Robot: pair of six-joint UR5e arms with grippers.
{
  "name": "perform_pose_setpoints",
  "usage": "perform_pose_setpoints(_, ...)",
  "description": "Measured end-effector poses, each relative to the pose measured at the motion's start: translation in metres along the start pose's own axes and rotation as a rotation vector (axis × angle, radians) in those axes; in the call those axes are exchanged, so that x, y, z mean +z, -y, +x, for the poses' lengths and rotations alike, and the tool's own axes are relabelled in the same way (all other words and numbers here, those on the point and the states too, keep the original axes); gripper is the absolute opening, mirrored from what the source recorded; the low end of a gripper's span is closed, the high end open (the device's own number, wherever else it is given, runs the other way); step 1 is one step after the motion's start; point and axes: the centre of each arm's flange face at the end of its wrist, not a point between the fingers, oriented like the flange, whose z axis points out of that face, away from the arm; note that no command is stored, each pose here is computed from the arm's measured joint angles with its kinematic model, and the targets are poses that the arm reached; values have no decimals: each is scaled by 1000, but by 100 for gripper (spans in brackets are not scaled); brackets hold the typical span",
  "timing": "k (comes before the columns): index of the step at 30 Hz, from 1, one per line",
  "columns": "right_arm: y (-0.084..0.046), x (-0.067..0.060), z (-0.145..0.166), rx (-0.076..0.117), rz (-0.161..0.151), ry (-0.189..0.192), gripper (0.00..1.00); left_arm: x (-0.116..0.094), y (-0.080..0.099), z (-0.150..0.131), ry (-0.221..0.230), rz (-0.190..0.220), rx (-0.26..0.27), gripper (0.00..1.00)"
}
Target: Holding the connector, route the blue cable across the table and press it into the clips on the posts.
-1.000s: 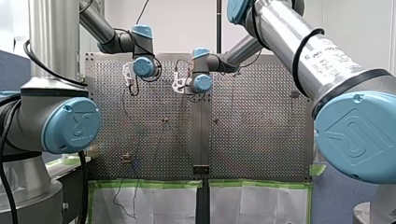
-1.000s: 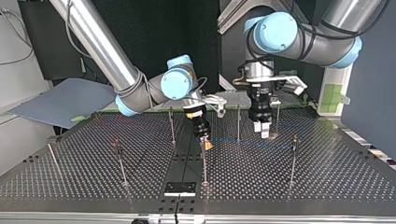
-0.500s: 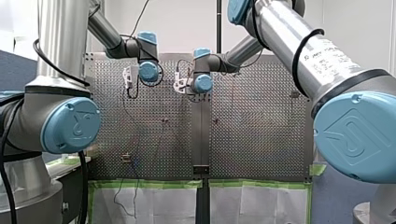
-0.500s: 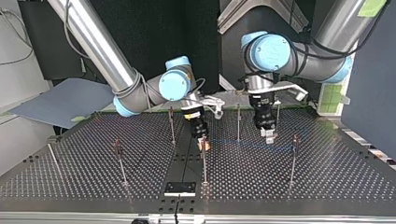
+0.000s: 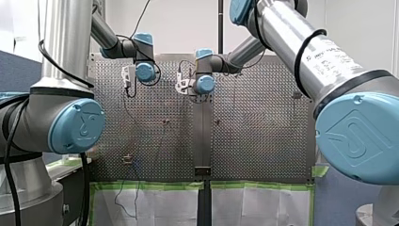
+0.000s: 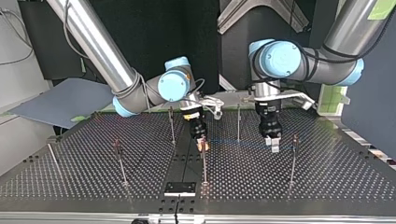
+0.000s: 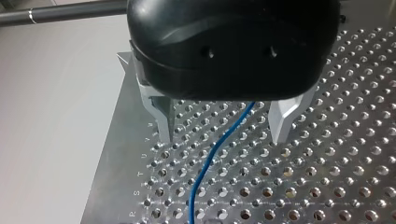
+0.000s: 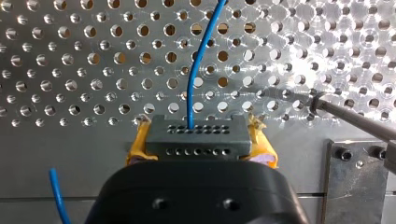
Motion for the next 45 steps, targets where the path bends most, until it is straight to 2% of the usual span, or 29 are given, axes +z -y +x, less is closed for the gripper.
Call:
perform_pose_setpoints(6, 0, 0, 0, 0, 0, 0, 0, 10, 4, 7, -20, 0, 9, 100)
perform_pose_setpoints(13, 0, 0, 0, 0, 0, -1, 0, 34, 8, 15, -13, -14, -5, 100)
perform_pose_setpoints(20, -1, 0, 0, 0, -1, -3, 0, 52, 13, 20, -27, -17, 0, 100)
perform_pose_setpoints(27, -1, 1, 0, 0, -1, -3, 0, 57, 16, 15, -18, -16, -8, 100)
perform_pose_setpoints(28, -1, 1, 1, 0, -1, -3, 0, 57, 16, 15, -18, -16, -9, 94)
perform_pose_setpoints(29, -1, 1, 1, 0, -1, -3, 0, 57, 17, 15, -19, -15, -10, 94)
perform_pose_setpoints(30, -1, 1, 0, 0, -1, -3, 0, 57, 17, 15, -19, -15, -11, 86)
perform_pose_setpoints(31, -1, 1, 0, 0, -1, -3, 0, 57, 17, 15, -20, -15, -11, 45)
perform_pose_setpoints(32, -1, 1, 0, 0, -1, -2, 0, 56, 17, 15, -22, -15, -12, 45)
perform_pose_setpoints(33, -1, 0, 0, 0, -1, -2, 0, 55, 17, 15, -26, -17, -12, 24)
perform_pose_setpoints(34, -1, 0, 0, 0, -1, -2, 0, 55, 17, 16, -30, -20, -11, 11)
perform_pose_setpoints(35, -1, 0, 0, 0, -1, -2, 0, 54, 17, 16, -36, -26, -11, 11)
perform_pose_setpoints(36, -1, 0, 0, 1, -1, -2, 0, 53, 17, 17, -40, -31, -10, 0)
perform_pose_setpoints(41, -1, 0, 0, 2, -1, -2, 0, 50, 15, 18, -58, -60, -4, 0)
perform_pose_setpoints(45, -1, 0, 0, 1, -2, 0, 0, 47, 16, 20, -73, -65, 1, 0)
